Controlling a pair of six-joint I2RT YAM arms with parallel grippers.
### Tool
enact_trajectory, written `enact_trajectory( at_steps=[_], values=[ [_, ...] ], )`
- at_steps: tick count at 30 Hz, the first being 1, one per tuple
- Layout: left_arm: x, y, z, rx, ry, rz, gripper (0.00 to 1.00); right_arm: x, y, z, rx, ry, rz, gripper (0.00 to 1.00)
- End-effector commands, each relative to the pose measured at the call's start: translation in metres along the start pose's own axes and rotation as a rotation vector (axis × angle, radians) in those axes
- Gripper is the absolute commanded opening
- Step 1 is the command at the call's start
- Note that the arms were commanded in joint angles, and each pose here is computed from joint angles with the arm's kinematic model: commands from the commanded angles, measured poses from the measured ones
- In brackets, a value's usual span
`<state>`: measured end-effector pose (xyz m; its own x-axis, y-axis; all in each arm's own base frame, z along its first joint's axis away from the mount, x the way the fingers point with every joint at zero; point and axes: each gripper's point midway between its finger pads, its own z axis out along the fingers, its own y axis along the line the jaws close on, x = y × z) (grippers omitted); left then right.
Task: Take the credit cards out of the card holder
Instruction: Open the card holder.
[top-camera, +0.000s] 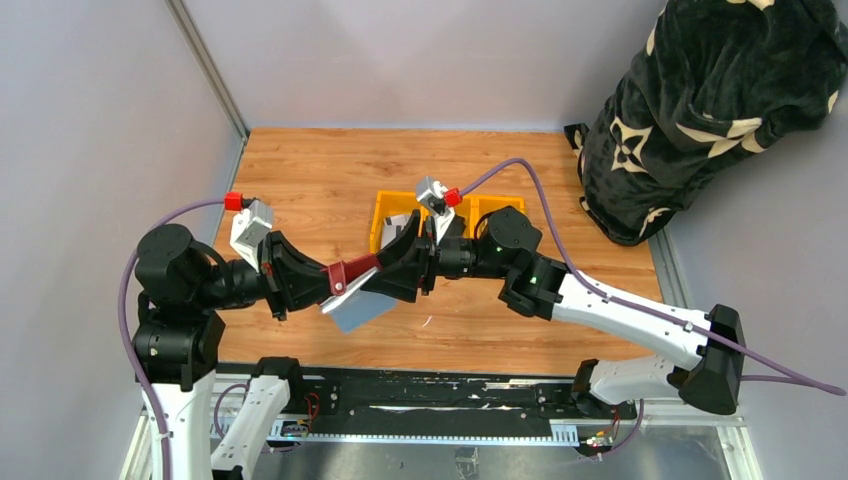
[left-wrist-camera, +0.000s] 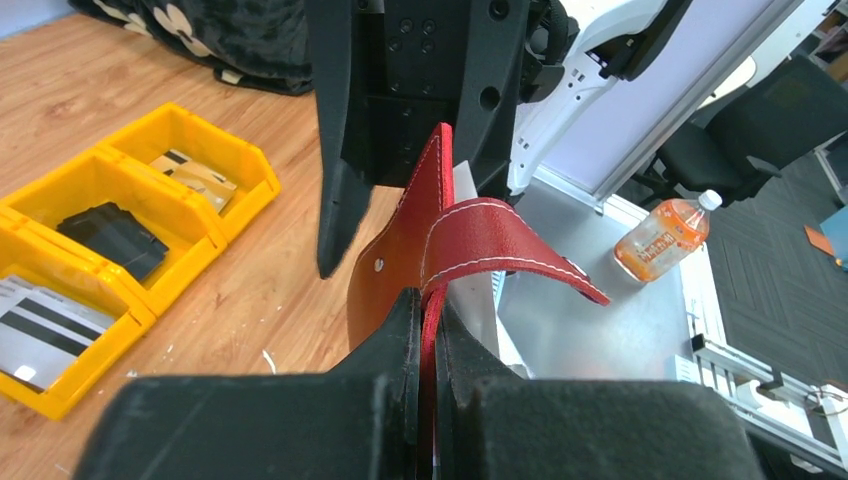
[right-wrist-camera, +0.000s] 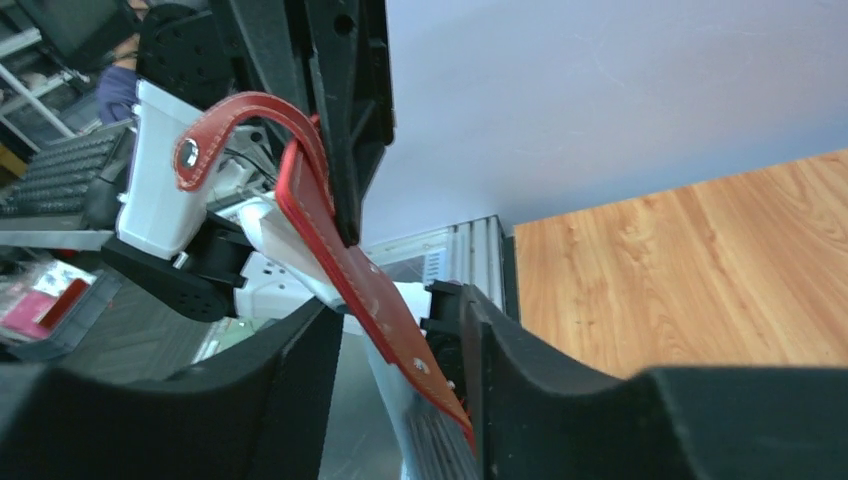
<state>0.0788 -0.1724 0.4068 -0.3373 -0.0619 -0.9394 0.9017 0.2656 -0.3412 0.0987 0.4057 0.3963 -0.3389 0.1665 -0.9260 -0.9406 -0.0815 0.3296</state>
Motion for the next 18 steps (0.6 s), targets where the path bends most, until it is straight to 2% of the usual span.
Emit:
enact_trajectory(
  at_steps=[1,2,3,4,5,6,9,11,13,18],
  values=[
    [0.000,-0.005,-0.001,0.015,-0.004,0.012,0.00,-0.023,0.026,0.007,-0.105,-0.047,0.026,0.39],
    [0.000,-0.002,0.000,0.002,-0.006,0.012,0.04,-0.022,0.027,0.007,-0.110,-0.043,0.035,0.27],
    [-0.001,0.001,0.000,-0.013,-0.010,0.015,0.06,-0.021,0.027,0.007,-0.110,-0.040,0.043,0.21],
    [-0.003,0.004,0.000,-0.030,-0.016,0.021,0.08,-0.019,0.027,0.006,-0.107,-0.031,0.049,0.10],
    [-0.006,0.006,0.000,-0.048,-0.023,0.029,0.14,-0.018,0.026,0.005,-0.100,-0.025,0.052,0.05],
    [-0.010,0.009,0.000,-0.064,-0.034,0.039,0.31,-0.017,0.025,0.004,-0.089,-0.022,0.053,0.00],
    [-0.026,0.009,0.000,-0.092,-0.091,0.055,0.67,-0.013,0.020,-0.003,-0.047,-0.015,0.058,0.00],
    [-0.031,0.005,-0.001,-0.103,-0.112,0.078,0.81,-0.014,0.016,-0.006,-0.017,-0.018,0.059,0.00],
    [-0.031,0.001,-0.002,-0.088,-0.125,0.088,0.86,-0.018,0.014,-0.010,0.002,-0.022,0.060,0.00],
    [-0.010,-0.001,-0.003,-0.067,-0.088,0.120,0.89,-0.031,0.013,-0.015,0.035,-0.041,0.069,0.00]
  ],
)
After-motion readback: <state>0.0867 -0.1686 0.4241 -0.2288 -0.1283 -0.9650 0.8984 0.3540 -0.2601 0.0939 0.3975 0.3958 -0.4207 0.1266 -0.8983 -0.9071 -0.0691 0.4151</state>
